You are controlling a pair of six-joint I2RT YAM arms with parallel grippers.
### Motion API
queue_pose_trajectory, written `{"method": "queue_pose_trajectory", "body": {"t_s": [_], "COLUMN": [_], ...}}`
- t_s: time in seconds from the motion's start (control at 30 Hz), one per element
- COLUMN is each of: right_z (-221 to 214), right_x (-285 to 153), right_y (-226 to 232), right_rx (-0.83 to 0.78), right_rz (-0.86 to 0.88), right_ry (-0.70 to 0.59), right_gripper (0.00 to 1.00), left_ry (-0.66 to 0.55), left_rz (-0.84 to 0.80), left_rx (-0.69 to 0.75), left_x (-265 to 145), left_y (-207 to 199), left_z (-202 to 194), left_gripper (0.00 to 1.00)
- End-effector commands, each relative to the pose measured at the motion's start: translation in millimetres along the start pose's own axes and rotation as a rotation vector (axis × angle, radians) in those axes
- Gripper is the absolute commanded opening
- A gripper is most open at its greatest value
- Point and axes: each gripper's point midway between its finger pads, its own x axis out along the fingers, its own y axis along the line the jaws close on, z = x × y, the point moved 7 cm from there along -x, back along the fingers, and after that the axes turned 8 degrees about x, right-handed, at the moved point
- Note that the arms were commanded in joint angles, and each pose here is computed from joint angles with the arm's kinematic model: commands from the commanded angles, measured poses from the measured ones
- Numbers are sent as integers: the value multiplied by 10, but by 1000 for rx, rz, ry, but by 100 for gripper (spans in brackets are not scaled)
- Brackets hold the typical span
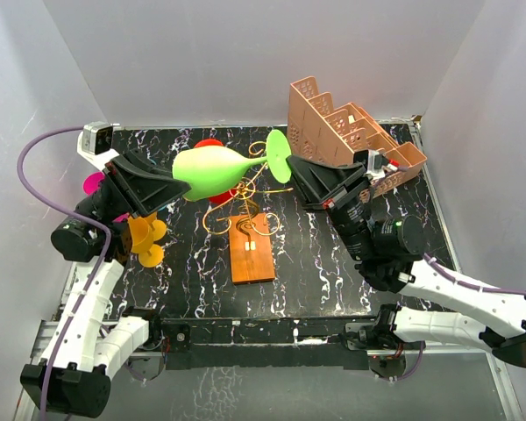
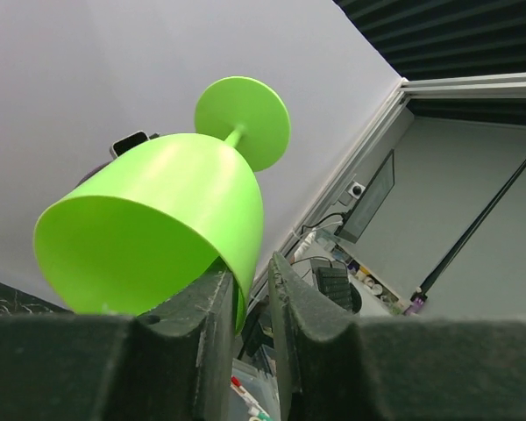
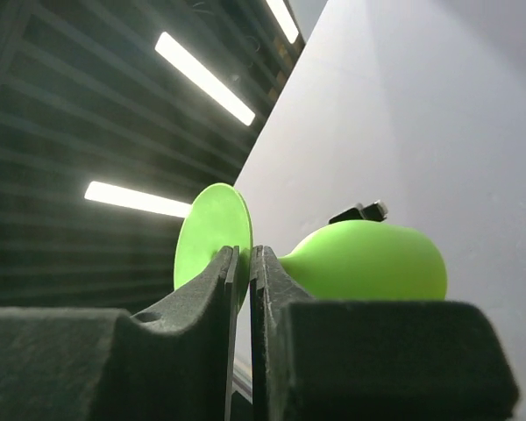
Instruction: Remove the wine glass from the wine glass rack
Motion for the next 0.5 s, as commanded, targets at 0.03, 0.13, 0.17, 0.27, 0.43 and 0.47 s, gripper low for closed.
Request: {"method": "queue_pose_trajectory", "body": {"t_s": [0.03,0.13,0.17,0.27,0.43,0.47], "right_z": [160,212,233,299,436,466], "right_x": [36,26,18,-25,-107,-125], "right_y": [-212,-311,-323,-350,-369,-372], "right_rx": [-67,-109,-127,-161,-275,-292], "right_rz": [-163,-240,-251,-281,-338,-352], "right_ry": [-141,-181,-193,-232,-301,-316], "right_gripper": [16,21,23,30,49,53], "left_ry": [-3,3,5,2,-7,-8], "left_rz": [-24,12,22,88,229,272], "left_rx": [101,124,156,198,288,306], "left_x": [21,40,42,61,62,54], "left_y": [-192,-206,-210,-194,-161,-147], "left_z": [3,20,21,53,109,122], "left_gripper": [9,4,3,0,0,0]}}
